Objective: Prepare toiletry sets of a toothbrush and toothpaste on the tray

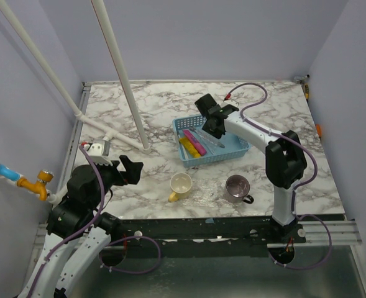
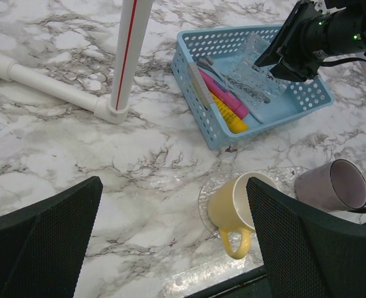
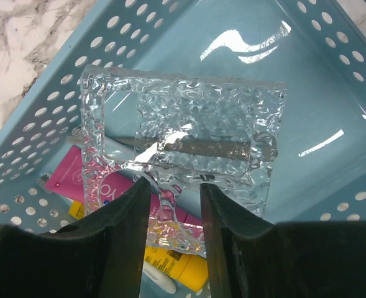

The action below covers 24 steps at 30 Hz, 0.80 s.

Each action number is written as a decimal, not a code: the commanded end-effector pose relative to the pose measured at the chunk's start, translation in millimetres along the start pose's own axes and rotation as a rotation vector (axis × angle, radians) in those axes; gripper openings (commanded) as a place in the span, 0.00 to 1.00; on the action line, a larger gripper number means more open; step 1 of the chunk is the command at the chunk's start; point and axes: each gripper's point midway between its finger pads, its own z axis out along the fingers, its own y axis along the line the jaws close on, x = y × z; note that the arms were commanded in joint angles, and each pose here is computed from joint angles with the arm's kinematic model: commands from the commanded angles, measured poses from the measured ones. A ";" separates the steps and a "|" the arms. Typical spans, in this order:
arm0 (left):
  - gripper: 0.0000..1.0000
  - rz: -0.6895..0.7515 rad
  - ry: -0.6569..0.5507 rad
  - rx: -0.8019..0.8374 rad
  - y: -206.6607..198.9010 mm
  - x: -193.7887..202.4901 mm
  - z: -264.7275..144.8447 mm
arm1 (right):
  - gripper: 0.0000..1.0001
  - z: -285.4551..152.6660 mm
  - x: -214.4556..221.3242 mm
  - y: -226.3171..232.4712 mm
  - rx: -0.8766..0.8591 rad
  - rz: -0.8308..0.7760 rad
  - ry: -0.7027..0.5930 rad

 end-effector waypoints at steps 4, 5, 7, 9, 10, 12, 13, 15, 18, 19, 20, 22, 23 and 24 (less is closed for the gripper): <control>0.99 -0.002 -0.004 0.011 -0.8 1.2 -3.2 | 0.40 -16.1 -11.9 0.3 -0.021 0.047 -0.030; 0.99 -0.002 -0.004 0.009 -0.4 1.1 -3.1 | 0.40 -15.0 -10.9 -0.1 -0.016 0.044 -0.029; 0.99 -0.002 -0.003 0.009 -0.5 1.3 -3.0 | 0.38 -12.6 -8.3 0.5 -0.013 0.040 -0.021; 0.99 -0.002 -0.003 0.009 -0.4 1.3 -3.2 | 0.35 -10.3 -6.3 0.5 -0.008 0.036 -0.015; 0.99 -0.002 -0.004 0.009 -0.4 1.2 -3.1 | 0.35 -9.2 -5.6 0.6 -0.006 0.034 -0.014; 0.99 -0.002 -0.004 0.010 -0.5 1.2 -3.2 | 0.34 -7.8 -5.2 0.1 -0.002 0.030 -0.015; 0.99 -0.002 -0.002 0.009 -0.5 1.4 -2.9 | 0.34 -7.7 -5.6 0.4 -0.003 0.030 -0.016; 0.99 -0.002 -0.001 0.008 -0.3 1.6 -2.8 | 0.33 -7.4 -6.0 0.7 -0.002 0.023 -0.018; 0.99 -0.002 -0.002 0.008 -0.2 1.5 -2.9 | 0.29 -6.2 -5.3 0.8 -0.002 0.008 -0.015; 0.99 -0.002 -0.003 0.008 -0.2 1.3 -2.7 | 0.27 -6.4 -5.6 1.2 -0.002 0.003 -0.015; 0.99 -0.002 -0.002 0.007 -0.1 1.5 -2.8 | 0.25 -6.3 -5.6 1.1 0.000 -0.005 -0.014; 0.99 -0.002 -0.002 0.006 0.0 1.6 -2.8 | 0.23 -6.9 -6.7 2.9 -0.006 -0.023 -0.014; 0.99 -0.002 0.000 0.006 0.1 1.7 -2.5 | 0.21 -7.8 -8.7 3.8 -0.009 -0.034 -0.019; 0.99 -0.002 -0.001 0.005 0.2 1.6 -2.6 | 0.17 -9.5 -10.5 3.9 -0.009 -0.046 -0.022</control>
